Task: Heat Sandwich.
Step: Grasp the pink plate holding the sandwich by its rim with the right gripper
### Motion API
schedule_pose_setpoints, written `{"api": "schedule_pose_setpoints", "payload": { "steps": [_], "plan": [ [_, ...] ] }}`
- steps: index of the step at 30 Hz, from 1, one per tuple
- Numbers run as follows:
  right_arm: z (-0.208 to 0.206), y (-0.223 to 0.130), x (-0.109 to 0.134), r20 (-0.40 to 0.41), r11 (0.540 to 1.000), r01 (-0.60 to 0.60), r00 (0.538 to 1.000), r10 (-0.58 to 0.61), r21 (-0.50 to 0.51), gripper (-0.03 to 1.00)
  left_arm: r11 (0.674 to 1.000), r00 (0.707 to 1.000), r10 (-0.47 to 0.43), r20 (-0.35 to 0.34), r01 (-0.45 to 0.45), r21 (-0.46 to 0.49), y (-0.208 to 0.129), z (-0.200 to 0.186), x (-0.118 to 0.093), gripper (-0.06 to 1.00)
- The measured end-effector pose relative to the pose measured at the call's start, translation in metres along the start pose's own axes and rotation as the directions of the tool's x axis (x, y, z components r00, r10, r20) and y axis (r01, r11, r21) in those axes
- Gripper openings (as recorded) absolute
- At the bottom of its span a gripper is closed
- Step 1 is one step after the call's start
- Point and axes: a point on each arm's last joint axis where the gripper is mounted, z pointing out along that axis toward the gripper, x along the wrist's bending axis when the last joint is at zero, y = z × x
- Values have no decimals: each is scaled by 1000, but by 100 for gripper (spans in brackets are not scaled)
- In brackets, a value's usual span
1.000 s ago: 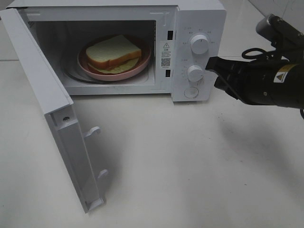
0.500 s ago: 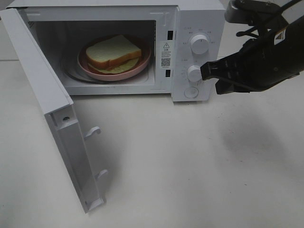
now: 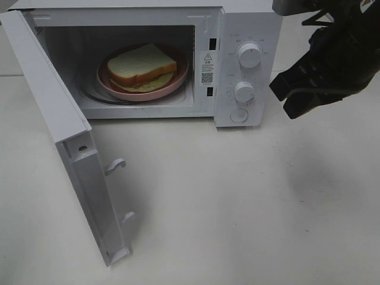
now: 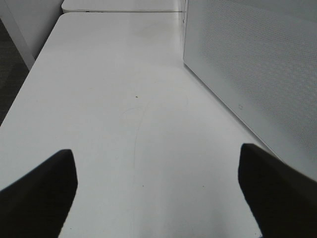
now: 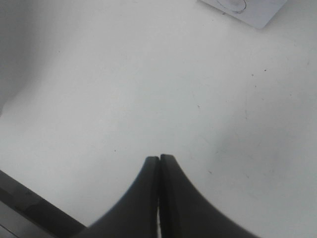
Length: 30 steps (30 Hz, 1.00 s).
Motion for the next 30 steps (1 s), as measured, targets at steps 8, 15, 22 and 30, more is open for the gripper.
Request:
{"api": "schedule_pose_setpoints", "payload": {
  "steps": [8, 15, 22, 30],
  "plan": [
    [-2, -1, -1, 16, 998, 59, 998, -60, 17, 2, 1000, 1000, 0, 0, 0, 0, 0, 0, 0, 81],
    [-2, -2, -5, 49, 952, 302, 951, -304, 52, 4, 1000, 1000, 0, 0, 0, 0, 0, 0, 0, 81],
    [0, -1, 15, 43, 647, 756, 646, -762, 98, 5, 1000, 1000, 0, 0, 0, 0, 0, 0, 0, 81],
    [6, 4, 62, 52, 189, 982, 187, -981, 19, 6, 1000, 1000, 0, 0, 0, 0, 0, 0, 0, 81]
  ]
}}
